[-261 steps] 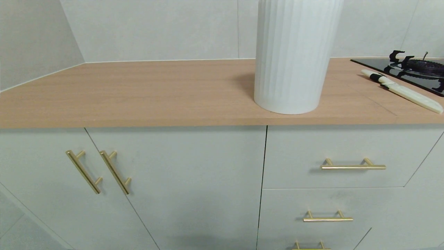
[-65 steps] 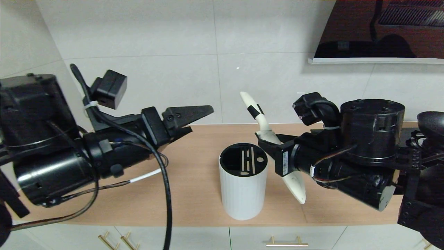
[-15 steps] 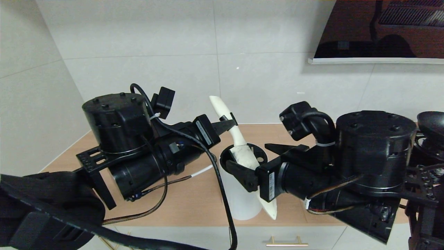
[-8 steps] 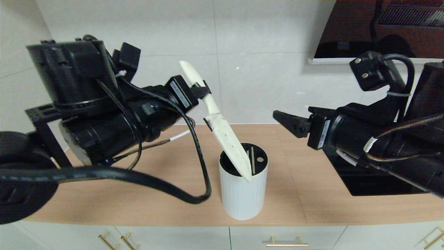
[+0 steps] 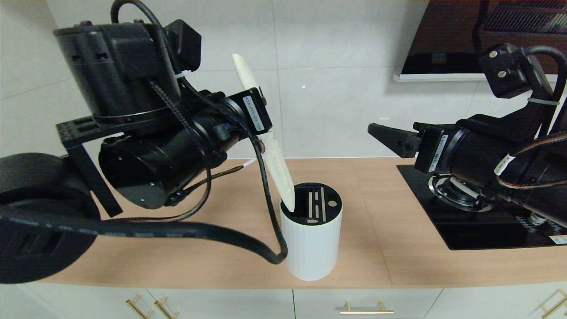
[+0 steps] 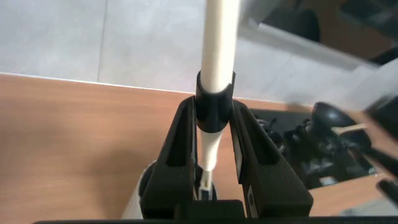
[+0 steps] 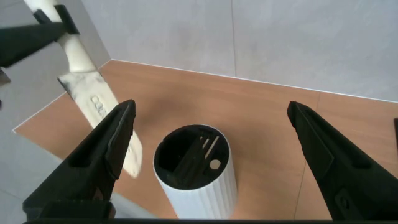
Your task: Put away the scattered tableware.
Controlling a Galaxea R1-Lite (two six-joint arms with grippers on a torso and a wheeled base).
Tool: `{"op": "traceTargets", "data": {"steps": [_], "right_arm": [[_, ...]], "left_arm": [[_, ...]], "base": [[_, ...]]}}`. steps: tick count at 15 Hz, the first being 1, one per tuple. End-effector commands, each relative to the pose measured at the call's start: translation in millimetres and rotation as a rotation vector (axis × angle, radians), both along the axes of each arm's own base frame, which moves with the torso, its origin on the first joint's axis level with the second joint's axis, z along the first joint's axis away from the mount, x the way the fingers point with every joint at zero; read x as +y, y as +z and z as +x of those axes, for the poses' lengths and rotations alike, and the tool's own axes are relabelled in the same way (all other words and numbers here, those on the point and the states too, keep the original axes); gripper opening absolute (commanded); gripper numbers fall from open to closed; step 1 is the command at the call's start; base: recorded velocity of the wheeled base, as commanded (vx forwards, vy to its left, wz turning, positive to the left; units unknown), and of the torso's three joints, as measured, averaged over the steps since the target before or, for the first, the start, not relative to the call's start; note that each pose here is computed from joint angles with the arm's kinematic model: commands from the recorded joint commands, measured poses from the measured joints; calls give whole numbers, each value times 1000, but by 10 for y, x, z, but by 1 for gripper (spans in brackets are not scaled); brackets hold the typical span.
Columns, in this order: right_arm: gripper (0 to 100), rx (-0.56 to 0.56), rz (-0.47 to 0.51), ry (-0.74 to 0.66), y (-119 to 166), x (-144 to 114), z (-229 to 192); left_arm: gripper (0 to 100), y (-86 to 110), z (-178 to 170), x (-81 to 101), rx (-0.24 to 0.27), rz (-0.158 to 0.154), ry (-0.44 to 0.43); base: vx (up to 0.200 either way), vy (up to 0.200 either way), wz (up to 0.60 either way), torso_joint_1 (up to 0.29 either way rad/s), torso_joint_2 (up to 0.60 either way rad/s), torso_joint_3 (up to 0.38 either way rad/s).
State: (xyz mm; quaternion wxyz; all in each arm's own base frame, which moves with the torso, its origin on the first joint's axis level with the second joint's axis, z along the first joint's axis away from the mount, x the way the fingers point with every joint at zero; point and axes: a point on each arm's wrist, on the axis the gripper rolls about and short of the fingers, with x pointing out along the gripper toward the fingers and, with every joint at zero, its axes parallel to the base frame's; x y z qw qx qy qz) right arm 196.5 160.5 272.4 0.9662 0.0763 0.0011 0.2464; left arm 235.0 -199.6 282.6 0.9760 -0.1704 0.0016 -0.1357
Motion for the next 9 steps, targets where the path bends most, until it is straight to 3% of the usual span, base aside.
{"op": "traceTargets", "data": {"steps": [1, 2, 3, 5, 9], "right_arm": [[100, 11, -10, -3, -41, 23, 35], [100, 14, -12, -3, -50, 25, 38], [100, 15, -13, -3, -54, 28, 41], [100, 14, -12, -3, -54, 30, 44], [100, 13, -13, -3, -54, 30, 44]], "left_arm": [[0, -124, -16, -234, -15, 43, 26], [0, -182, 54, -288, -37, 77, 98], [0, -209, 85, -311, -48, 90, 128], [0, -325, 218, -444, -134, 111, 221], [0, -448, 285, -534, -146, 128, 237]], "base": [[0, 0, 0, 0, 0, 0], [0, 0, 0, 0, 0, 0], [0, 0, 0, 0, 0, 0], [0, 0, 0, 0, 0, 0], [0, 0, 0, 0, 0, 0]]}}
